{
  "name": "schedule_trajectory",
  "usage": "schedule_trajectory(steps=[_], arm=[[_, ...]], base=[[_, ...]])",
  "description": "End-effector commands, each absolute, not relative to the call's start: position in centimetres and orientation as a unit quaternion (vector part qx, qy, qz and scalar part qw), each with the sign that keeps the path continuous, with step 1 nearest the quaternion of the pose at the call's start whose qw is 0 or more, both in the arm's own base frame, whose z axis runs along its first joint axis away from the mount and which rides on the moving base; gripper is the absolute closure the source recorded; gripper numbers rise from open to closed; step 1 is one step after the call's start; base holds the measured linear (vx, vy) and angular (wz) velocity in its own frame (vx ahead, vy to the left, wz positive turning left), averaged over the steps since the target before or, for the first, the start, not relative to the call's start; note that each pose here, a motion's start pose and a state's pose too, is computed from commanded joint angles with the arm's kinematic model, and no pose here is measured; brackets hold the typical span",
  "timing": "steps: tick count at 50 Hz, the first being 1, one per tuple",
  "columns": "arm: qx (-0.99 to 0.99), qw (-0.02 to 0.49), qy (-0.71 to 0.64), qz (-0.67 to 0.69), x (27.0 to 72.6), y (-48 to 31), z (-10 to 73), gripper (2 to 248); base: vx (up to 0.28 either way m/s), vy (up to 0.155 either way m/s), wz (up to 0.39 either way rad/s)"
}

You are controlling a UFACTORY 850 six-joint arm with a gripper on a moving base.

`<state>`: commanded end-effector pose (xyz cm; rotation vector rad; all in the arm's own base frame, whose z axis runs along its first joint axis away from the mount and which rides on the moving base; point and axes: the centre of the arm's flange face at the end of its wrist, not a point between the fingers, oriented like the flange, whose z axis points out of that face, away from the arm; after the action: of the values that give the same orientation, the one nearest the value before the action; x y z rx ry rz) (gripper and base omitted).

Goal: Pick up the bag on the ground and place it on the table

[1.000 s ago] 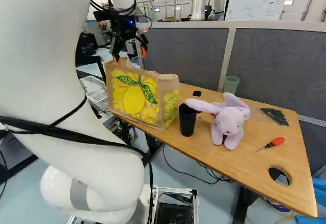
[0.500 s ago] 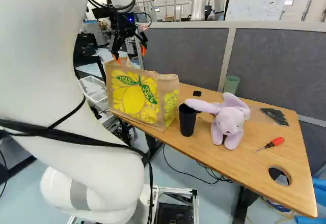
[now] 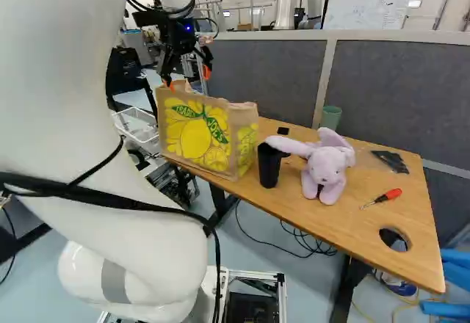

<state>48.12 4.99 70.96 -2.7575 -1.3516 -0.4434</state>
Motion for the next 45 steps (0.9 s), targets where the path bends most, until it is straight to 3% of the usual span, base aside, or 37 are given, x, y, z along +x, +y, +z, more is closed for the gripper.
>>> schedule_trajectory(steps=[45], arm=[[-0.889, 0.019, -0.436, -0.143, 48.12, 4.99, 70.96, 3]], base=[[-0.218, -0.007, -0.003]])
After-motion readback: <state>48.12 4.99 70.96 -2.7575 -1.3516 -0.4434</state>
